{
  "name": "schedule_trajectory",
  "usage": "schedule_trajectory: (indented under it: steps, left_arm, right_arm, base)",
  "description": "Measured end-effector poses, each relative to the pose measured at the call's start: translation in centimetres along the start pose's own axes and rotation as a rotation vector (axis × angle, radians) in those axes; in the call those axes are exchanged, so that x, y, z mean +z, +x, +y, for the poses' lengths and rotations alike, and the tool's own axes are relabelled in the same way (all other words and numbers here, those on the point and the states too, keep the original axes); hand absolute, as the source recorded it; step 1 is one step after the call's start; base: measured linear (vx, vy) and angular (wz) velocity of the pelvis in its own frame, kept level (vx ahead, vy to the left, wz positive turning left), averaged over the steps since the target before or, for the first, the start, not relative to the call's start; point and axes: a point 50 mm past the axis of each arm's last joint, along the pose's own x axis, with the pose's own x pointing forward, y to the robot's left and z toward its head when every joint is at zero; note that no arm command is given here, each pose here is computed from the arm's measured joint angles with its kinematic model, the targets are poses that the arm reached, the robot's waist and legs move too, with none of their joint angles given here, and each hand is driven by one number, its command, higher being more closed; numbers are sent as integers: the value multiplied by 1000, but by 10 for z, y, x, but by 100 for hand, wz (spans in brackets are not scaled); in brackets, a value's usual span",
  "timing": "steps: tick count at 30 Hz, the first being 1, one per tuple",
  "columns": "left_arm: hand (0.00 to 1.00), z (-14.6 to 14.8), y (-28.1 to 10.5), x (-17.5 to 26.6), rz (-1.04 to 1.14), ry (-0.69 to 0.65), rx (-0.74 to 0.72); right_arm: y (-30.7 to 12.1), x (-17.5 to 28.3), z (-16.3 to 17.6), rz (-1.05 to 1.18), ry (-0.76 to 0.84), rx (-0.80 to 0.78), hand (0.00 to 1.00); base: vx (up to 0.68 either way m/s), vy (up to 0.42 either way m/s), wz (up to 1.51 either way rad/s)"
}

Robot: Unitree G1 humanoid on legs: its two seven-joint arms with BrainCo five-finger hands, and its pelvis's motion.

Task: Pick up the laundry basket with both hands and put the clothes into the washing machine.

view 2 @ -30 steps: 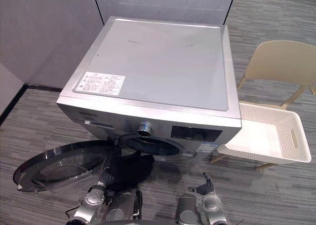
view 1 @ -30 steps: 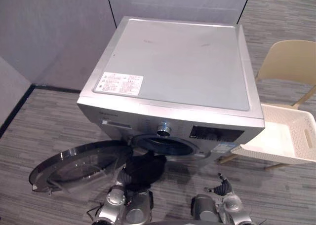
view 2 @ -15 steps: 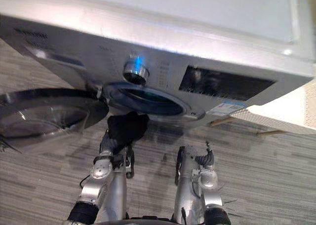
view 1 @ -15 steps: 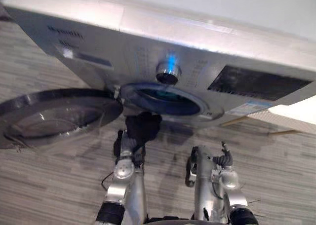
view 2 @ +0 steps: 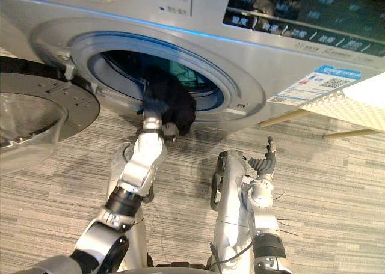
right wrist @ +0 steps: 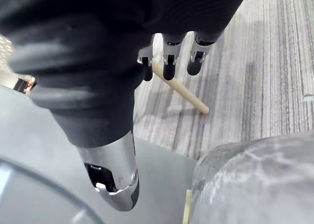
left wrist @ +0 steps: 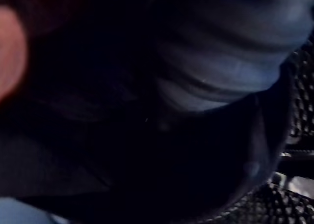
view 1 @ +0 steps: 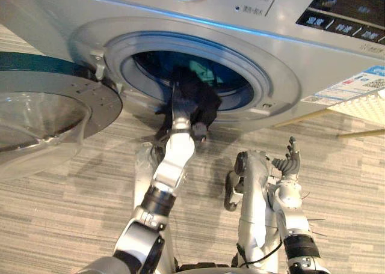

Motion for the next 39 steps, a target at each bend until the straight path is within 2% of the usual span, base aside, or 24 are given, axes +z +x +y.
schedule_trajectory:
  steps: [4, 8, 10, 11, 14, 16, 17, 21, 23, 26, 32, 39]
  left_arm:
    - [100, 3, 48, 55, -199, 45, 87]
    - [100, 10, 84, 120, -439, 181, 175]
    - [100, 19, 93, 133, -487, 265, 225]
    - [0, 20, 96, 133, -484, 285, 236]
    - [0, 29, 111, 140, -481, 434, 292]
    - [0, 41, 122, 147, -490, 632, 319]
    - [0, 43, 125, 147, -487, 685, 323]
    - [0, 54, 135, 137, -427, 1002, 292]
    - [0, 54, 136, 131, -394, 1072, 258]
    - [0, 54, 137, 122, -348, 1124, 202]
    - [0, 58, 128, 89, -262, 1135, 125]
    - [0, 72, 73, 21, -173, 1084, 30]
  right_arm:
    - [-3, 8, 10, -30, 23, 23, 0]
    - [-7, 14, 17, -58, 69, 27, 0]
    - [-9, 14, 21, -63, 83, 36, 0]
    - [-9, 15, 22, -66, 84, 39, 0]
    - [-9, 19, 23, -98, 100, 43, 0]
    - [-9, 22, 22, -113, 117, 43, 0]
    - [-9, 22, 22, -112, 119, 43, 0]
    - [-9, 22, 23, -107, 142, 81, 0]
    - [-9, 22, 24, -108, 148, 98, 0]
    - [-8, 23, 24, -111, 156, 121, 0]
    - [-6, 24, 25, -112, 138, 159, 0]
    - [2, 30, 28, -118, 113, 185, 0]
  base:
    - [30, -56, -13]
    - [35, -44, -11]
    - [28, -42, -11]
    - [18, -39, -6]
    - [11, -28, -2]
    - [0, 0, 0]
    - [33, -29, 0]
    - [17, -14, 1]
    - [0, 0, 0]
    - [2, -15, 3]
    - [9, -43, 11]
    - [26, -67, 17]
